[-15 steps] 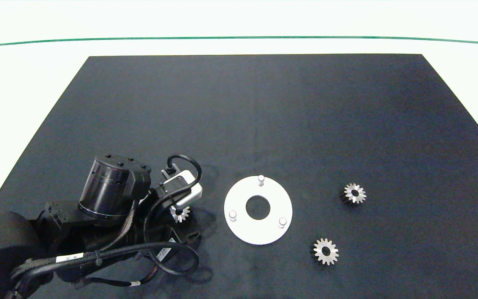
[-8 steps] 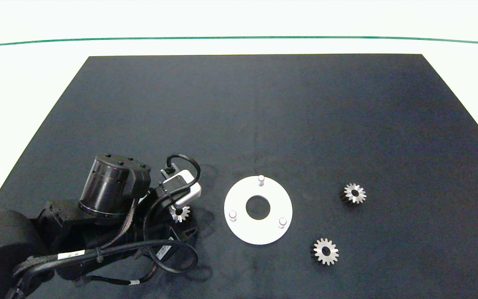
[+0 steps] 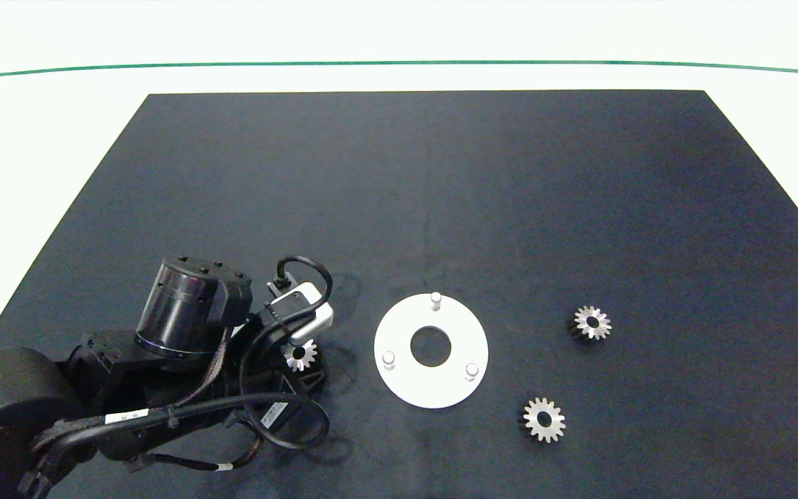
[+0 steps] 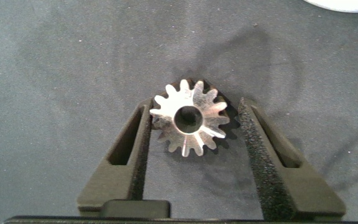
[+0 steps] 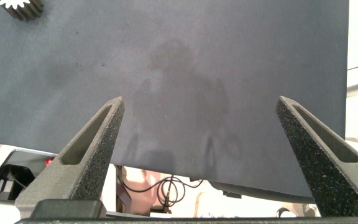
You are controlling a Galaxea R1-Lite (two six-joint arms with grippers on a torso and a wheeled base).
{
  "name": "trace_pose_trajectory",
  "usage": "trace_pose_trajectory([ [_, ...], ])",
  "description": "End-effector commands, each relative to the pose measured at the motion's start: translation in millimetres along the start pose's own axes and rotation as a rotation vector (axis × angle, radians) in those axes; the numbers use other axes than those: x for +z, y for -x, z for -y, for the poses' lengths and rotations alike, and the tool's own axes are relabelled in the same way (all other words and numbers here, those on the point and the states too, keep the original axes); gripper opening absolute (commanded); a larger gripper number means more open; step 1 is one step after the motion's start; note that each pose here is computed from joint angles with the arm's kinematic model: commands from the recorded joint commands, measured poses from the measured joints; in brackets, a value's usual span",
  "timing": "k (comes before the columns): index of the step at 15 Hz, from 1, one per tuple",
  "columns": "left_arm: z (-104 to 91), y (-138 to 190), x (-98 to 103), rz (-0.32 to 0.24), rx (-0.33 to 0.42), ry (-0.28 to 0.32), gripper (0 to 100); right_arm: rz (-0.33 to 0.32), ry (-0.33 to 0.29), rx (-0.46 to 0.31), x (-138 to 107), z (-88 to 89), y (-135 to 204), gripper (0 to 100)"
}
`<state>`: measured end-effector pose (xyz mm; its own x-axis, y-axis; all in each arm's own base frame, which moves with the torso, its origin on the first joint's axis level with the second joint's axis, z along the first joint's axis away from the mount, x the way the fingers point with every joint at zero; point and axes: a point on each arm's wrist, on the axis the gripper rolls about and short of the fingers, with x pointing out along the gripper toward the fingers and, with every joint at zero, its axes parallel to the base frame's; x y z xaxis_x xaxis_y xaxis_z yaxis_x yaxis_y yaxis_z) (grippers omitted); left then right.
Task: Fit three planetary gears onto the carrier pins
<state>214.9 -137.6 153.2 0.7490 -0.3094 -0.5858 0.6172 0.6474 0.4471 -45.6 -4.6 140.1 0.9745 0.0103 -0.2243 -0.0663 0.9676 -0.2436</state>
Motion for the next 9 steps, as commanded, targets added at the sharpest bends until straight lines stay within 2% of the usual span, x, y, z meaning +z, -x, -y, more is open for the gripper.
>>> trace_pose_trajectory([
  [1, -0.7, 0.1, 1.3, 0.004, 0.004, -0.003, 47, -0.003, 0.002, 0.001, -0.1, 0.0, -0.1, 100],
  [9, -2.6, 0.9, 2.2, 0.010, 0.009, -0.010, 30, -0.003, 0.002, 0.001, -0.1, 0.0, -0.1, 100],
])
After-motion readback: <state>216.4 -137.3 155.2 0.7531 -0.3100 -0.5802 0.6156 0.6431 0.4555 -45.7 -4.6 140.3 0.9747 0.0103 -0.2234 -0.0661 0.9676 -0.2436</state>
